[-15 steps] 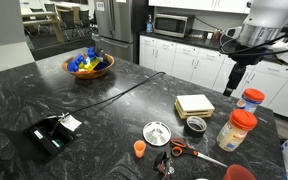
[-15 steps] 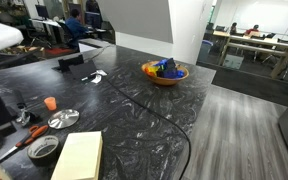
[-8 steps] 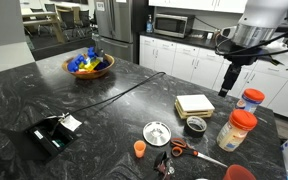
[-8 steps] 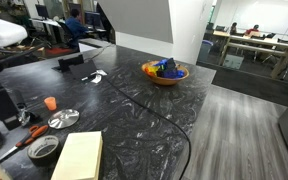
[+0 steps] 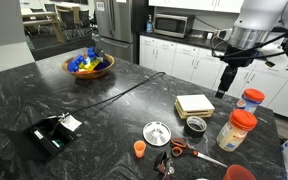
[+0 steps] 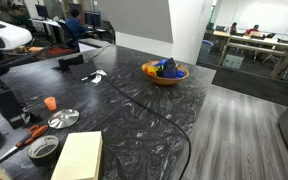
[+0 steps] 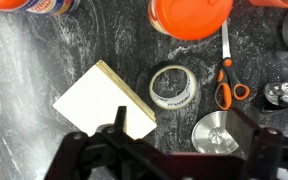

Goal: Put the small orange cup in the big orange cup

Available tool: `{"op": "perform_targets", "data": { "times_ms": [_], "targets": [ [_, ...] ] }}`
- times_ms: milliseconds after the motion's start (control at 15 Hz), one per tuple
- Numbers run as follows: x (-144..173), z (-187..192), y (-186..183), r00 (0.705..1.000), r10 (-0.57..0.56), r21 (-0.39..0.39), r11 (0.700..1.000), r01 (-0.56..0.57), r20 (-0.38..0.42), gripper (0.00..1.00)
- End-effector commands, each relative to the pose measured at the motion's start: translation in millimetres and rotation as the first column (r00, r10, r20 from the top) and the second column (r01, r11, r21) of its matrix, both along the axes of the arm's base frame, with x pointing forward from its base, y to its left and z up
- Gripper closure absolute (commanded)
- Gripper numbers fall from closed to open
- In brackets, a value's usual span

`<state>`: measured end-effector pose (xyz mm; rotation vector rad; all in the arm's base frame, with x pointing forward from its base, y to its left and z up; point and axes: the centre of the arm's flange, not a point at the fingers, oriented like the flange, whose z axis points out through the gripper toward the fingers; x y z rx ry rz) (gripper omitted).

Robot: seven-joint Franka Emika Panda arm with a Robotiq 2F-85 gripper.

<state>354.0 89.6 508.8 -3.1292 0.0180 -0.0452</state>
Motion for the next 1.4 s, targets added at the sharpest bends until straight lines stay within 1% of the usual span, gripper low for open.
{"op": "perform_targets", "data": {
  "times_ms": [0, 200, 333, 400, 467, 600, 867, 1067, 1333],
  "targets": [
    [50.0, -1.7, 16.4, 0.999, 0.023, -0.015, 1.0, -0.023, 0.024, 0.0],
    [93.4, -5.5, 45.8, 0.996, 0.081, -0.039, 0.996, -0.079, 0.045, 0.0],
    [116.2, -10.9, 68.8, 0.995, 0.099, -0.062, 0.993, -0.097, 0.029, 0.0],
    [122.7, -13.5, 80.4, 0.993, 0.115, -0.073, 0.991, -0.114, 0.019, 0.0],
    [101.7, -19.1, 66.0, 0.994, 0.104, -0.042, 0.994, -0.102, 0.04, 0.0],
    [109.0, -25.8, 71.9, 0.994, 0.107, -0.041, 0.994, -0.106, 0.026, 0.0],
    [106.8, -19.5, 66.7, 0.994, 0.098, -0.041, 0.995, -0.097, 0.038, 0.0],
    [107.1, -21.9, 68.4, 0.994, 0.1, -0.044, 0.994, -0.098, 0.038, 0.0],
    [123.0, -33.6, 90.2, 0.988, 0.154, -0.058, 0.987, -0.152, 0.028, 0.0]
  ]
}}
